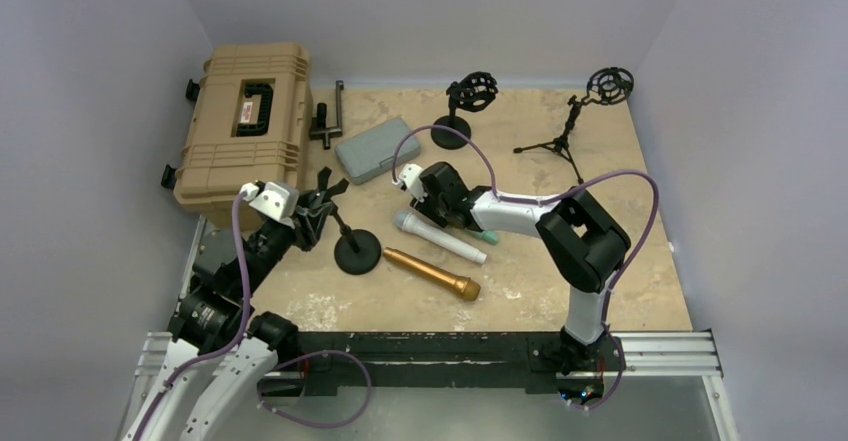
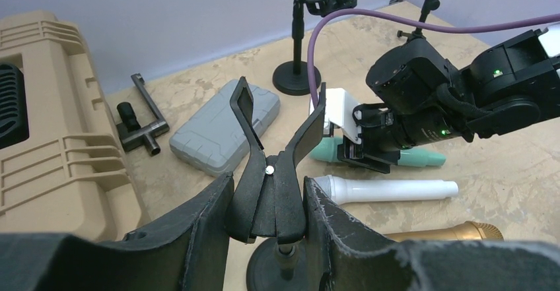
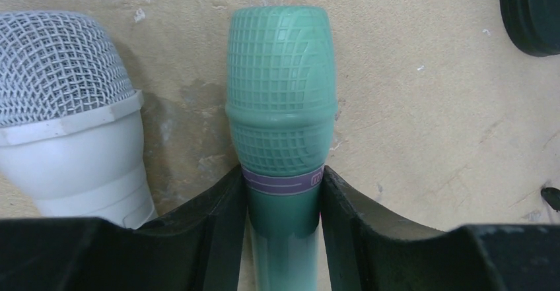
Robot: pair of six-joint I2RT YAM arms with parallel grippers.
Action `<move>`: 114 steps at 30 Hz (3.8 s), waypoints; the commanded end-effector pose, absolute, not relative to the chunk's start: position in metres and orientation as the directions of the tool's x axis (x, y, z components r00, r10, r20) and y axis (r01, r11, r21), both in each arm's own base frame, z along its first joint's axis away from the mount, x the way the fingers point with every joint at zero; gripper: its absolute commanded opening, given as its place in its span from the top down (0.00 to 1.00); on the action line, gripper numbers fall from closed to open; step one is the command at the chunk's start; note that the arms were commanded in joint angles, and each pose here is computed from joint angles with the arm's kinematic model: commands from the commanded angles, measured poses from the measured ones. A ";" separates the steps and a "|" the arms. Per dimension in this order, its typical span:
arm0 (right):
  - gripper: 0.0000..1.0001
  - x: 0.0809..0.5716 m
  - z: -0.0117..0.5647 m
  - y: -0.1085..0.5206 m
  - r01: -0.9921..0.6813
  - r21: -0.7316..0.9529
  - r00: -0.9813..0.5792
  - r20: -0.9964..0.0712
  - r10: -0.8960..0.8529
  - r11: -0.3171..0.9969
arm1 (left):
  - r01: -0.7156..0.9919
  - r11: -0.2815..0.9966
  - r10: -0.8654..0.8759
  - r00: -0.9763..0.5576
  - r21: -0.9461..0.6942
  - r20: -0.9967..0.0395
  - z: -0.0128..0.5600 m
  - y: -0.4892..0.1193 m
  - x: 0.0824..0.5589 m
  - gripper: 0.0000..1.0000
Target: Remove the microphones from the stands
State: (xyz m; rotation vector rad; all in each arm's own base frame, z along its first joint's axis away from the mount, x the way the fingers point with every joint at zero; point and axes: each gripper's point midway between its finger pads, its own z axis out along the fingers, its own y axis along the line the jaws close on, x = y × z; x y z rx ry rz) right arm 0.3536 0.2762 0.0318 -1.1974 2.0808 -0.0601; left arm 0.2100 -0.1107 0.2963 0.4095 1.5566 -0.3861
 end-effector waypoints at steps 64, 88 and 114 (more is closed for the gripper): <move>0.31 0.212 0.347 0.424 -0.598 0.796 -0.738 -0.593 0.322 0.094 | 0.247 0.956 -0.160 -0.007 -0.156 -0.987 0.356 -0.051 0.173 0.27; 0.40 0.228 0.330 0.455 -0.508 0.848 -0.787 -0.529 0.317 0.154 | 0.197 0.963 -0.187 -0.009 -0.185 -0.982 0.344 -0.046 0.179 0.27; 0.56 0.224 0.178 0.450 -0.386 0.855 -0.860 -0.469 0.199 0.348 | 0.203 0.958 -0.196 -0.050 -0.202 -0.979 0.336 -0.050 0.181 0.27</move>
